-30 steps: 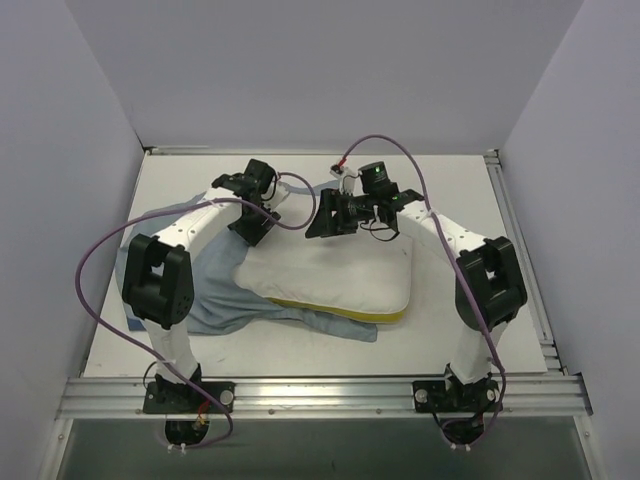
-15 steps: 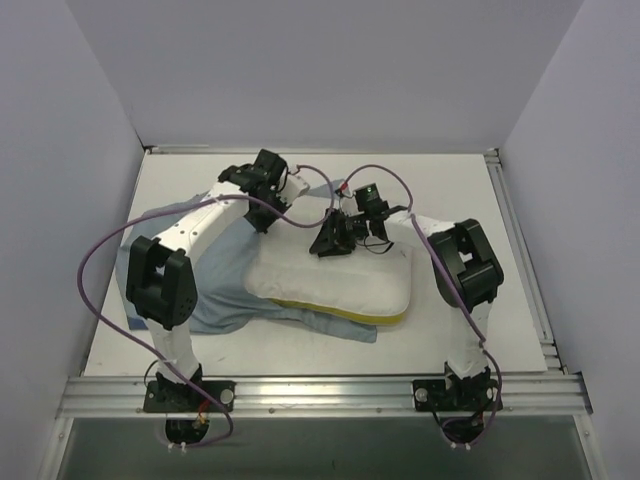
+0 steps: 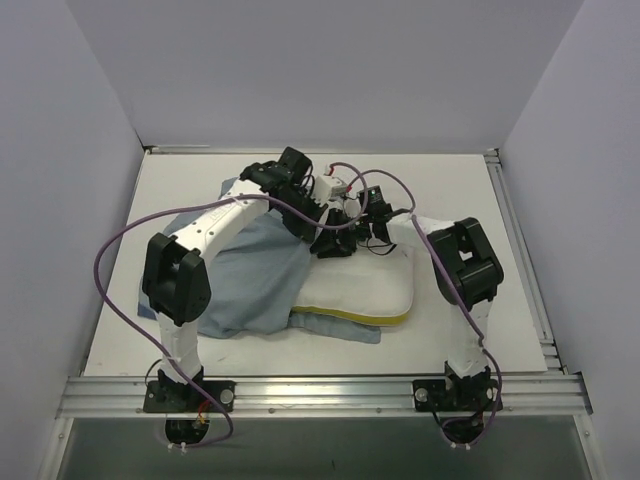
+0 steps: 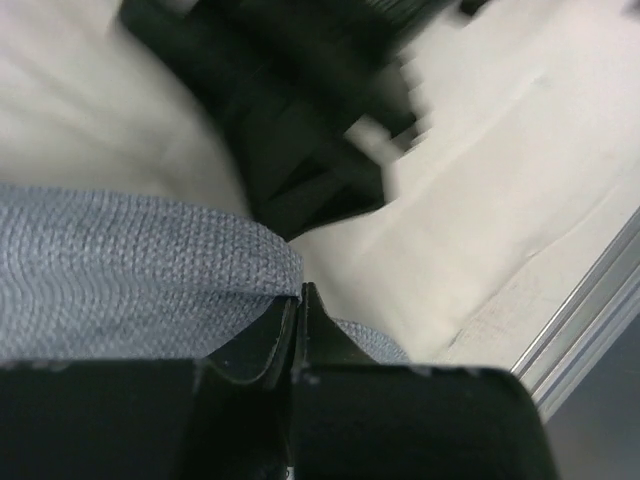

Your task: Put the pillow into the pillowcase

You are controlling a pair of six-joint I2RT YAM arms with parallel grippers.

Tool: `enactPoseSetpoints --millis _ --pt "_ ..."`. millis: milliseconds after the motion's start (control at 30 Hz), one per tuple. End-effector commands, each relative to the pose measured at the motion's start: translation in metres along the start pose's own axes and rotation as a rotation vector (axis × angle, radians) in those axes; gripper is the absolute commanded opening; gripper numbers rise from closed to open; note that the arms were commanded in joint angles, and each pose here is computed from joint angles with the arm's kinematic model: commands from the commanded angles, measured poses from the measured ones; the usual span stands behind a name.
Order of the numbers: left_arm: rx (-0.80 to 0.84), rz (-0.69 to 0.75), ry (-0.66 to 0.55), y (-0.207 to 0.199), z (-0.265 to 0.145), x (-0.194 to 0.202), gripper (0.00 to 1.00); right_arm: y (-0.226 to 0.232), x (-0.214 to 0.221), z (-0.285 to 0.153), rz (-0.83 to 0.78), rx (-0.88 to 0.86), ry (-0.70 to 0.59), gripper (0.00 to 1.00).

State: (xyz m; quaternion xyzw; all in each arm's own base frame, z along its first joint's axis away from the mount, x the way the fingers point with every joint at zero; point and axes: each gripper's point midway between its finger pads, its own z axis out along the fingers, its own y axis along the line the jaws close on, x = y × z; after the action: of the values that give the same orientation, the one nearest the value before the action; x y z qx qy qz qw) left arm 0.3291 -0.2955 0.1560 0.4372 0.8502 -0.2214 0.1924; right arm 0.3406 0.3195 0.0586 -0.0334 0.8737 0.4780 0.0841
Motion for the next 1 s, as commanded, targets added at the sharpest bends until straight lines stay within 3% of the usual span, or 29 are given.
enactPoseSetpoints --millis 0,67,100,233,367,500,633,767,967 --pt "0.034 -0.101 0.006 0.025 -0.004 0.022 0.0 0.017 -0.009 -0.035 -0.051 -0.053 -0.043 0.4" --pt "-0.01 -0.063 0.029 0.043 -0.011 0.04 0.0 0.017 -0.012 -0.061 -0.078 -0.046 -0.044 0.41" --pt "-0.017 -0.065 0.073 0.049 -0.007 0.061 0.0 0.03 -0.021 -0.076 -0.201 -0.053 -0.071 0.42" --pt "-0.03 0.019 0.153 0.057 -0.009 0.102 0.04 0.024 -0.045 -0.112 -0.312 0.089 -0.13 0.51" --pt "-0.005 0.058 0.121 0.055 -0.009 0.096 0.09 -0.015 -0.068 -0.108 -0.361 0.264 -0.159 0.55" --pt "0.02 0.078 0.062 0.052 -0.014 0.077 0.11 -0.07 -0.041 -0.076 -0.268 0.345 -0.012 0.52" --pt "0.01 0.054 -0.021 0.056 -0.026 0.053 0.26 -0.077 0.018 -0.053 -0.18 0.271 0.143 0.4" --pt "-0.073 -0.018 -0.118 0.069 -0.043 0.018 0.55 -0.043 0.079 -0.046 -0.116 0.124 0.247 0.36" --pt "-0.201 -0.025 -0.078 0.09 -0.033 0.015 0.65 0.018 0.085 -0.061 -0.117 -0.082 0.23 0.42"
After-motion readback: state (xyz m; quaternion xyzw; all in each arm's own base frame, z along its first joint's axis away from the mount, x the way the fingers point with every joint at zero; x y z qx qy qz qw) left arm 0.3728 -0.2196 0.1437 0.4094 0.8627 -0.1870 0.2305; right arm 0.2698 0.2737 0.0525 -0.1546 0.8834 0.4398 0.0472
